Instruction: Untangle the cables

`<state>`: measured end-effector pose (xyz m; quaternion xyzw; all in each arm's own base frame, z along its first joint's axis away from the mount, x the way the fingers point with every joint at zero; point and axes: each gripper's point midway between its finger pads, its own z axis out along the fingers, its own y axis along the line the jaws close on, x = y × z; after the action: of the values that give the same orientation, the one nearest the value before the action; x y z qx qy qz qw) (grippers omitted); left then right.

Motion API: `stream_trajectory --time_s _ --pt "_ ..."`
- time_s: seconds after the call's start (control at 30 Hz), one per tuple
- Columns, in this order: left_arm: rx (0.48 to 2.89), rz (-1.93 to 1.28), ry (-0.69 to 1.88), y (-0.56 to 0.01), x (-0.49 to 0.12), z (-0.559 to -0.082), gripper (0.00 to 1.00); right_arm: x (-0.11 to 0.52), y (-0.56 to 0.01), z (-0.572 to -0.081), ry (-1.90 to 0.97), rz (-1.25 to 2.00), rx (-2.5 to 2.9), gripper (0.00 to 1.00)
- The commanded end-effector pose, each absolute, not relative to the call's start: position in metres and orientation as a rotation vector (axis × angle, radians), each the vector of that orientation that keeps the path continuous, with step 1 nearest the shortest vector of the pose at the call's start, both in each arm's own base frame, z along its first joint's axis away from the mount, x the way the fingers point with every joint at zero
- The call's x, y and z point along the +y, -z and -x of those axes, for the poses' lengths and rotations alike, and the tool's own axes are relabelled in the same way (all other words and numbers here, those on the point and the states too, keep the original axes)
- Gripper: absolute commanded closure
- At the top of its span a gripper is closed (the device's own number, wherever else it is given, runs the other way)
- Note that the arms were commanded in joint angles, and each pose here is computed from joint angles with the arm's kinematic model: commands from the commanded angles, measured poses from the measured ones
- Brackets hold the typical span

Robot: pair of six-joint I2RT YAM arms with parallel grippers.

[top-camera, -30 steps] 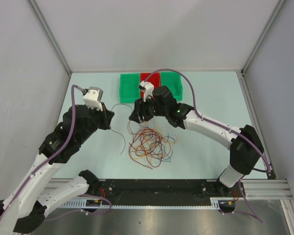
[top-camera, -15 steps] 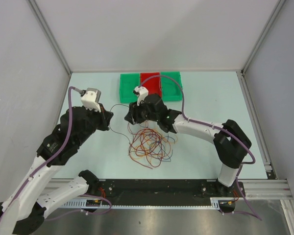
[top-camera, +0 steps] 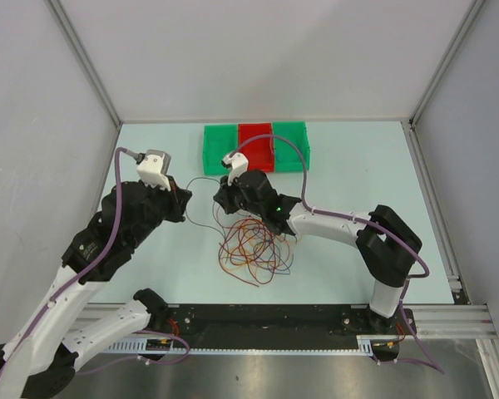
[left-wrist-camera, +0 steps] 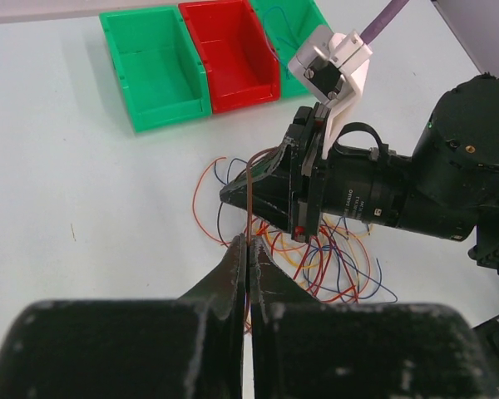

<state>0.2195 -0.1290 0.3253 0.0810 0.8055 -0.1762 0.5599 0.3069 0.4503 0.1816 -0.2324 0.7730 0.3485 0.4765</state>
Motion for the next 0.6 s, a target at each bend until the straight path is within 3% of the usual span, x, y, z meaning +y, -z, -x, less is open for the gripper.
stream_trajectory --time_s 0.0,0.3,0.57 --pt "1.872 -0.187 0.428 -0.332 -0.127 -0.217 0.99 0.446 -0.199 -0.317 -0.794 0.548 1.812 1.00" --pt "1.887 -0.169 0.424 -0.325 -0.121 -0.210 0.98 0.419 -0.298 -0.307 -0.802 0.527 1.610 1.00" --pt "2.005 -0.159 0.442 -0.267 -0.131 -0.211 0.97 0.379 -0.394 -0.286 -0.827 0.473 1.405 1.00"
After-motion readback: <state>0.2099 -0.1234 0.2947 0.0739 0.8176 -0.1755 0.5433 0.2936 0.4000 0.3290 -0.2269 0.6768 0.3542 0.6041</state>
